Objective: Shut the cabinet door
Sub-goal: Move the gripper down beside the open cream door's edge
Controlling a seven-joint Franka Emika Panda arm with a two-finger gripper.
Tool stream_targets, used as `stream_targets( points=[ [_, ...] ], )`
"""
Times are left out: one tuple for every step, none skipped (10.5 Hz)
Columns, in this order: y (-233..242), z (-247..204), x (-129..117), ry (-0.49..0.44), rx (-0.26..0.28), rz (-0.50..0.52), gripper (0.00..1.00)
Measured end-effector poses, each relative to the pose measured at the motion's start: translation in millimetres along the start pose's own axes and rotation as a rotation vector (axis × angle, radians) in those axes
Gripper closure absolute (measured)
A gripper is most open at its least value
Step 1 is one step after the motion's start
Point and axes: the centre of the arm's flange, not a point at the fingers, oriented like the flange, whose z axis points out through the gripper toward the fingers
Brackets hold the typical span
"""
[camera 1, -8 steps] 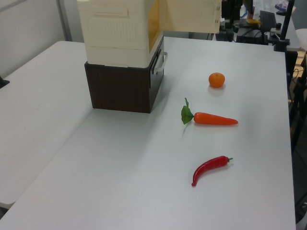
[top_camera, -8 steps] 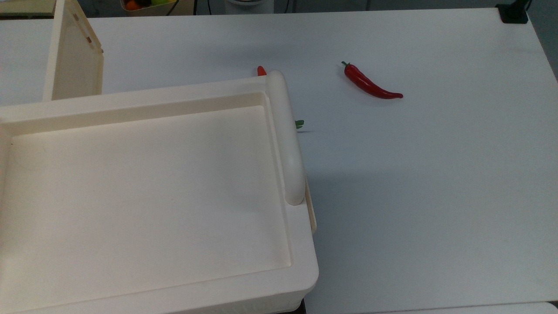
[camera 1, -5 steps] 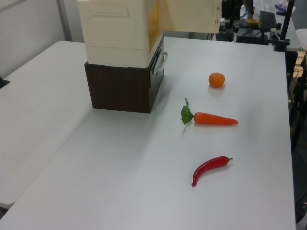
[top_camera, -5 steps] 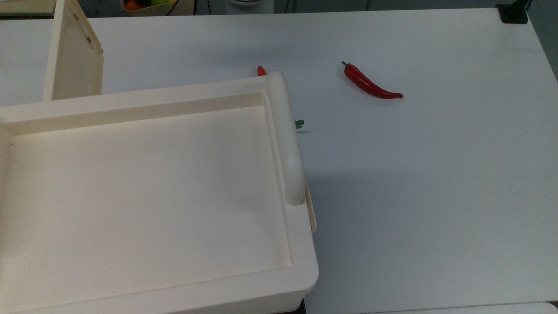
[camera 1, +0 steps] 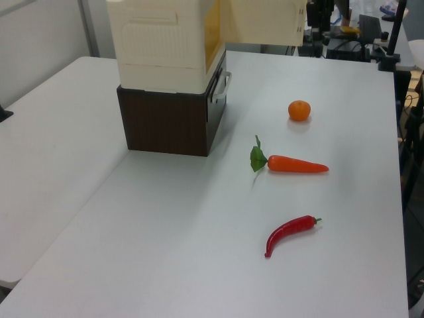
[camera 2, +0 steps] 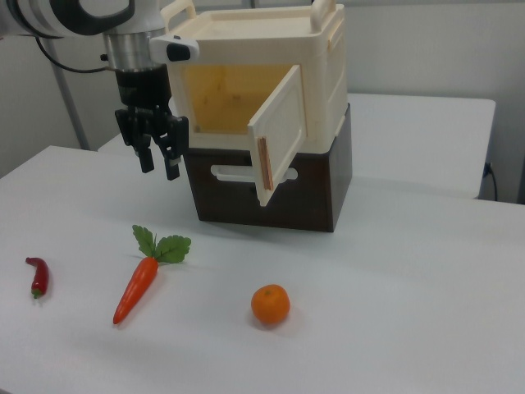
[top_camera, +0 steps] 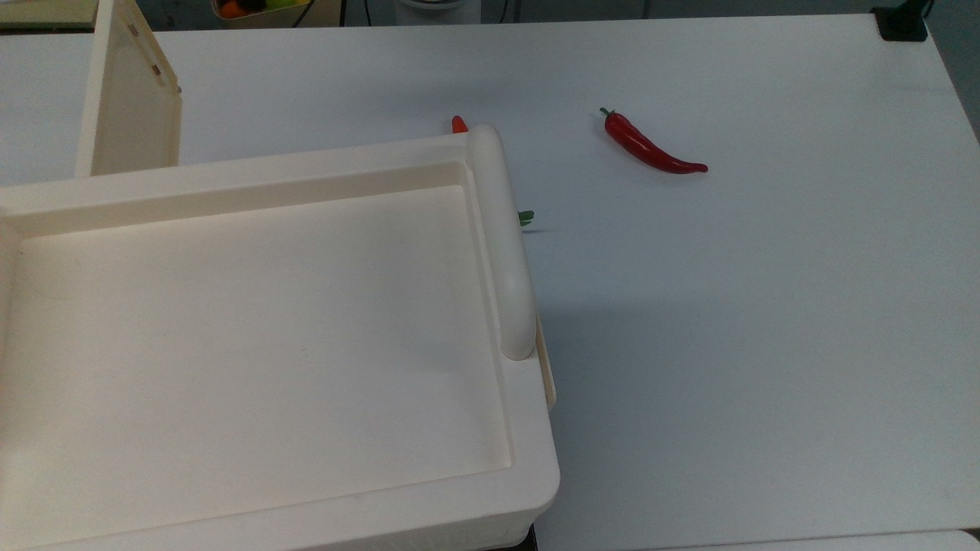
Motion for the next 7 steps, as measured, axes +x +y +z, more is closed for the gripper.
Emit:
stream_targets(
  points=[
    [0,-1,0,0.001,0.0,-0.014,0.5],
    [2,-2,-1,0.003,0.0,-0.03,0.63],
    [9,-3,-2,0.007,0.001,-0.06,0.66],
    [18,-6,-5,0.012,0.002,-0.104,0.66],
    [32,-10,-9,0.021,0.003,-0.18,0.67],
    [47,-12,-12,0.026,0.004,-0.261,0.7],
    [66,-11,-13,0.03,0.001,-0.362,0.7]
  ],
)
